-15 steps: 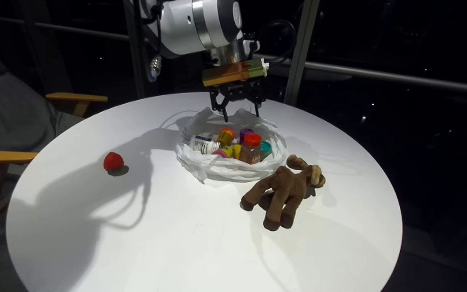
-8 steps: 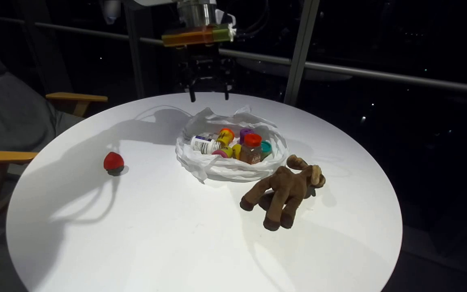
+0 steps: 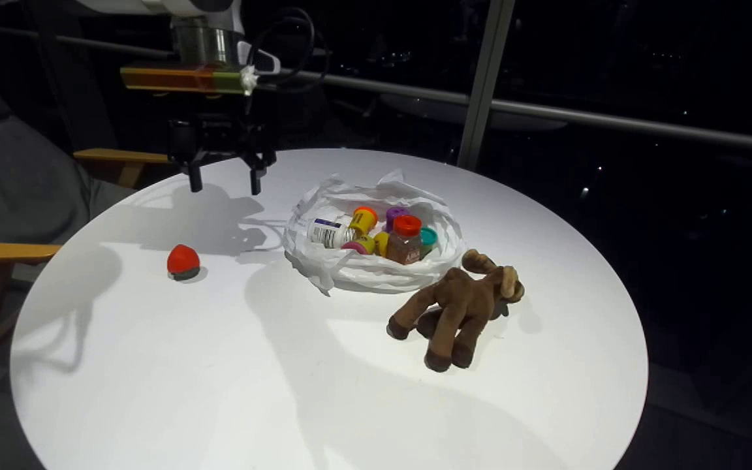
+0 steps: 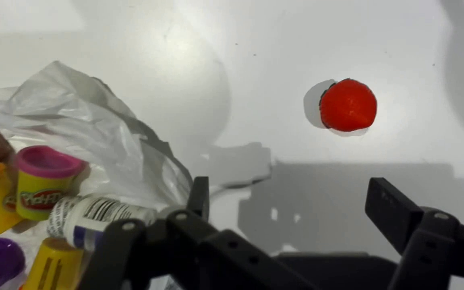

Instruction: Pick the objects on the table in the plastic bag

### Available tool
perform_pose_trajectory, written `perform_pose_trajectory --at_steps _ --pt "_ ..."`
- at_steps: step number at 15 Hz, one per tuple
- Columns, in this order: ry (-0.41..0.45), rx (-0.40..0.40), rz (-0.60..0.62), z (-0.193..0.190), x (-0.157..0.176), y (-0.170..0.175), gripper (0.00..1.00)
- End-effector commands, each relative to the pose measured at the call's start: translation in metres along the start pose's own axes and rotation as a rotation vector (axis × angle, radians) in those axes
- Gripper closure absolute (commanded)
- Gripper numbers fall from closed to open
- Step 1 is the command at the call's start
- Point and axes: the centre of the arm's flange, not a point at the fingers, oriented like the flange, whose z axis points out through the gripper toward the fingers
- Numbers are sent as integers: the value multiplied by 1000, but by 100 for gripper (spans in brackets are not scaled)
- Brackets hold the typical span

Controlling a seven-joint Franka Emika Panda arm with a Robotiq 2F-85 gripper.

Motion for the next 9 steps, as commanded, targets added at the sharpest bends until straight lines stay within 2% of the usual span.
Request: perform_pose_trajectory --at_steps 1,4,9 --pt "66 30 46 28 -41 -30 0" --pt "139 4 67 51 -52 -50 0" --pt "156 4 60 75 -61 -66 0"
